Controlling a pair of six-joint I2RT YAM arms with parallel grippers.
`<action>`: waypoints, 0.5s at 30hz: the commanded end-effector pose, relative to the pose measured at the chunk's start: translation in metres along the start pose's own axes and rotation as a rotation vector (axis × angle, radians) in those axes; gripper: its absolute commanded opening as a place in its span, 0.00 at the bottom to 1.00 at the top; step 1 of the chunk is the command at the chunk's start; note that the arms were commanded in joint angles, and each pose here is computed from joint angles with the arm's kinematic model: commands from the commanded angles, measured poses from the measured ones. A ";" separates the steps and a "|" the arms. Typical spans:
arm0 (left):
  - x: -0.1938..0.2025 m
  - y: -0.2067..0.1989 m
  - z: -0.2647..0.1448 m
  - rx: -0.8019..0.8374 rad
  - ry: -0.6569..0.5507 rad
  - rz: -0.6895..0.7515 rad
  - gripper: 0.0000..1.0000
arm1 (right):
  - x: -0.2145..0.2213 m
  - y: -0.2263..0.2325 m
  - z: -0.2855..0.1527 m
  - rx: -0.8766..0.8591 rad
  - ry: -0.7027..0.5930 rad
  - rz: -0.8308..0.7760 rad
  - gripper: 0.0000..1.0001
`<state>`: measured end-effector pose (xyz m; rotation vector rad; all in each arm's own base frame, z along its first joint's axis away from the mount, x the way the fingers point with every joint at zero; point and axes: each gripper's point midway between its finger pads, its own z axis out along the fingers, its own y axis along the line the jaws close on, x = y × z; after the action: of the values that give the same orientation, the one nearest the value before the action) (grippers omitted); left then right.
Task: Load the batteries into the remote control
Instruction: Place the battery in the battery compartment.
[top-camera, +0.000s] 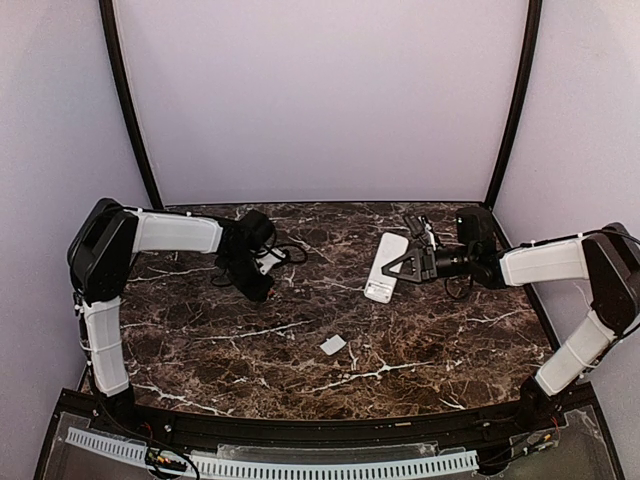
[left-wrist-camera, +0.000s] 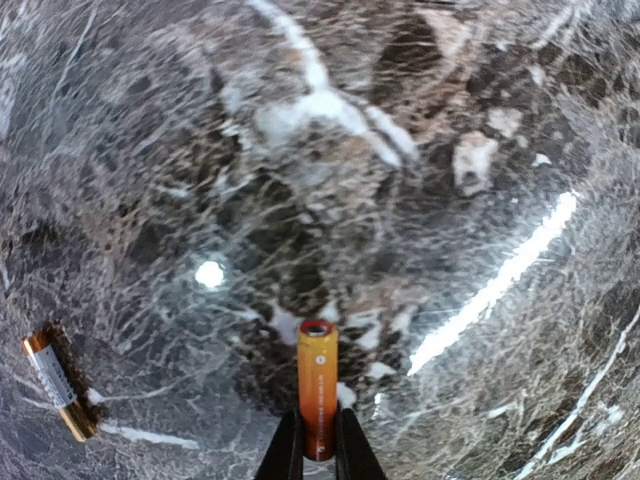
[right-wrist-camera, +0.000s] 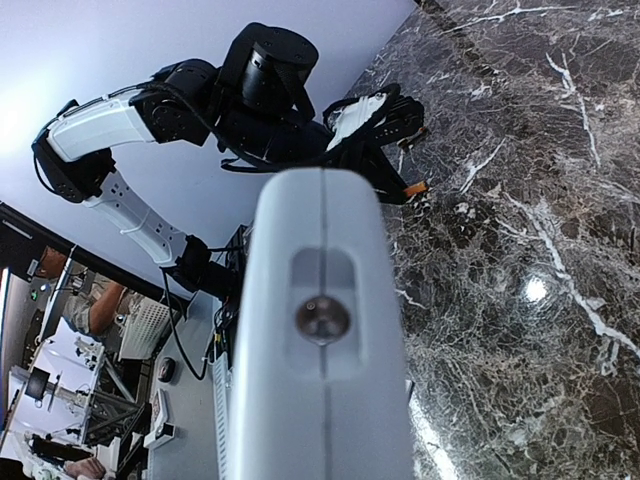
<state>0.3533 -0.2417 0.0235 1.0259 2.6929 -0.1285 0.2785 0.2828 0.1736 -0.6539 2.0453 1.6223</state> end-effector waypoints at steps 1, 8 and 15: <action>-0.009 -0.028 -0.016 -0.012 -0.017 0.172 0.01 | 0.010 -0.002 0.000 -0.027 0.032 0.038 0.00; -0.019 -0.078 -0.068 -0.040 -0.145 0.415 0.00 | 0.027 -0.003 0.001 -0.073 0.055 0.138 0.00; -0.017 -0.136 -0.127 0.010 -0.265 0.675 0.01 | 0.040 -0.002 0.012 -0.090 0.097 0.201 0.00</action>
<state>0.2833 -0.3228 0.1234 1.5292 2.1567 -0.1306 0.2555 0.2813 0.1418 -0.5487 2.1953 1.7857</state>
